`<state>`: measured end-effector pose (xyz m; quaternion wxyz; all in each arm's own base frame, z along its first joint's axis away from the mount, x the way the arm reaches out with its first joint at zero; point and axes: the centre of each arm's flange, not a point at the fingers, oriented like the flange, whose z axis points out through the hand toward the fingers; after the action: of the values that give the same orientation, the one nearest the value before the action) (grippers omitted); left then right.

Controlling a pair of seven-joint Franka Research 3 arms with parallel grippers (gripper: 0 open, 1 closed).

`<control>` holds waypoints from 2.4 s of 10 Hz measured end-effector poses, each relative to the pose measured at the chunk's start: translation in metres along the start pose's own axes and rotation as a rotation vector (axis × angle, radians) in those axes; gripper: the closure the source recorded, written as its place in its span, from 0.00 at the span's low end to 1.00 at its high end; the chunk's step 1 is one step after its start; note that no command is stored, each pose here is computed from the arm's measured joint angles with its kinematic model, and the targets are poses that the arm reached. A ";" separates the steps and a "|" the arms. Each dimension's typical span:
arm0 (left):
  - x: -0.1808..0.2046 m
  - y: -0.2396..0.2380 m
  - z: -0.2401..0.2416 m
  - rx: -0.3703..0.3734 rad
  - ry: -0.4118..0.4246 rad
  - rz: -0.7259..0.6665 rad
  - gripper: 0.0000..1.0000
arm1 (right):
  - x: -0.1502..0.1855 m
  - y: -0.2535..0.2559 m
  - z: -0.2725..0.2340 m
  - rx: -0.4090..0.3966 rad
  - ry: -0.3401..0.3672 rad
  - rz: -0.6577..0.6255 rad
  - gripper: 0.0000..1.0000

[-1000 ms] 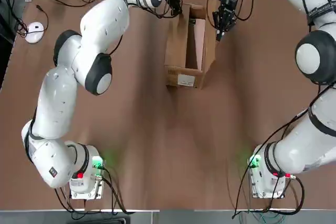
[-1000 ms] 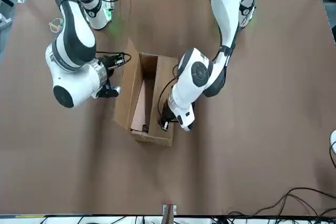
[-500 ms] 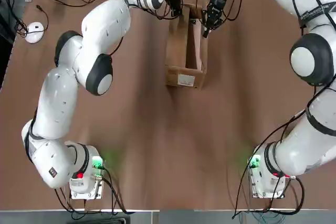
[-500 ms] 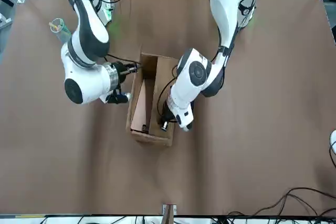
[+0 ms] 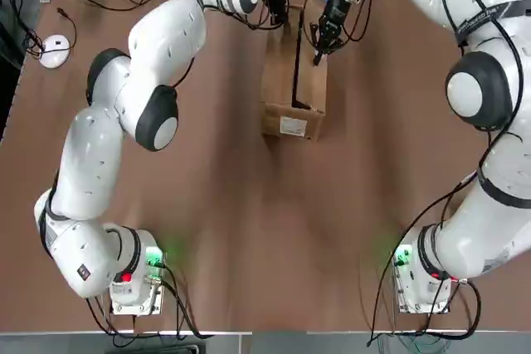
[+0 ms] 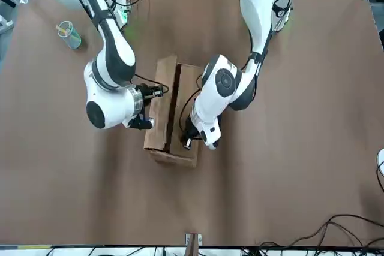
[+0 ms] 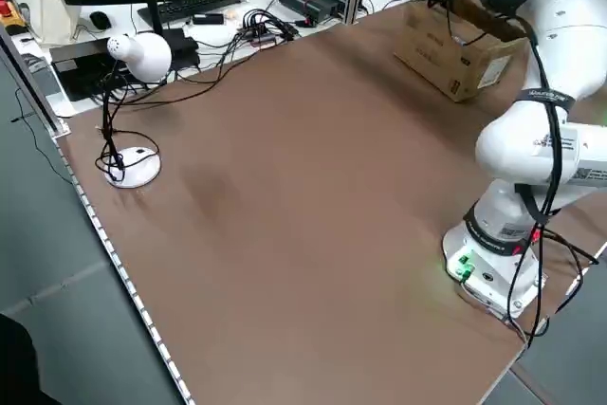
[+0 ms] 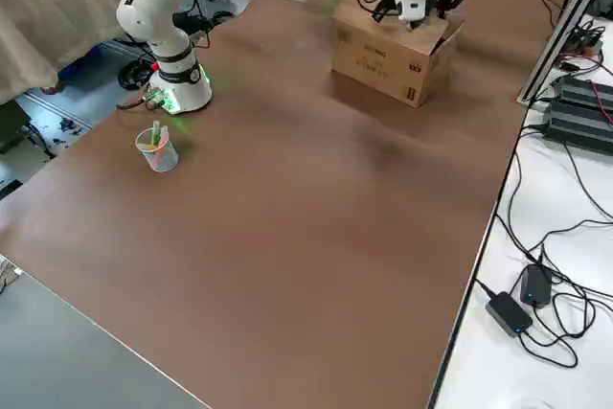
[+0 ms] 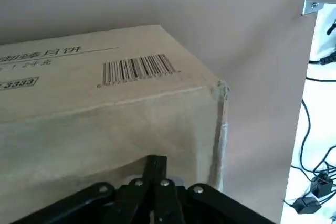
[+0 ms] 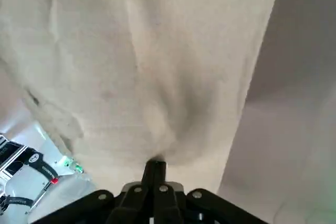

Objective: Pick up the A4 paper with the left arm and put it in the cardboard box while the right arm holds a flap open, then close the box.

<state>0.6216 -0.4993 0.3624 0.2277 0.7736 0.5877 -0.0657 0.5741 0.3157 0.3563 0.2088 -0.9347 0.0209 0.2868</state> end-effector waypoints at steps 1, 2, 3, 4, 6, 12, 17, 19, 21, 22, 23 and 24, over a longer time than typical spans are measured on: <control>0.000 0.002 -0.007 0.004 0.003 0.003 0.99 | 0.002 -0.001 0.004 -0.001 0.004 -0.001 0.99; 0.000 0.006 -0.022 0.017 0.006 0.003 0.99 | 0.004 -0.003 0.008 -0.002 0.006 -0.001 0.99; 0.002 0.011 -0.042 0.028 0.013 0.003 0.96 | 0.008 -0.004 0.015 -0.004 0.013 -0.001 0.99; 0.005 0.015 -0.066 0.036 0.030 0.007 0.95 | 0.010 -0.005 0.020 -0.007 0.016 -0.001 0.99; 0.028 0.029 -0.119 0.044 0.083 0.007 0.74 | 0.010 -0.009 0.022 -0.008 0.028 0.000 0.99; 0.206 0.055 -0.248 0.141 0.265 0.161 0.06 | 0.008 -0.014 0.028 -0.051 0.056 -0.012 0.99; 0.340 0.034 -0.346 0.277 0.302 0.486 0.00 | 0.008 -0.016 0.032 -0.071 0.072 -0.019 0.99; 0.358 0.025 -0.370 0.318 0.291 0.609 0.00 | 0.007 -0.016 0.035 -0.079 0.083 -0.020 0.99; 0.358 0.015 -0.388 0.359 0.251 0.712 0.00 | 0.007 -0.016 0.034 -0.079 0.082 -0.020 0.98; 0.354 0.015 -0.390 0.361 0.244 0.740 0.00 | 0.006 -0.017 0.032 -0.081 0.074 -0.021 0.92; 0.349 0.015 -0.393 0.359 0.237 0.778 0.00 | 0.006 -0.018 0.029 -0.088 0.052 -0.018 0.88; 0.345 0.014 -0.397 0.361 0.227 0.852 0.00 | 0.005 -0.019 0.026 -0.099 0.017 -0.004 0.73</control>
<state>0.6728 -0.0281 0.5918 0.0308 0.9752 0.2184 0.0175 0.5672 0.3442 0.3416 0.1628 -0.9464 0.0068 0.2790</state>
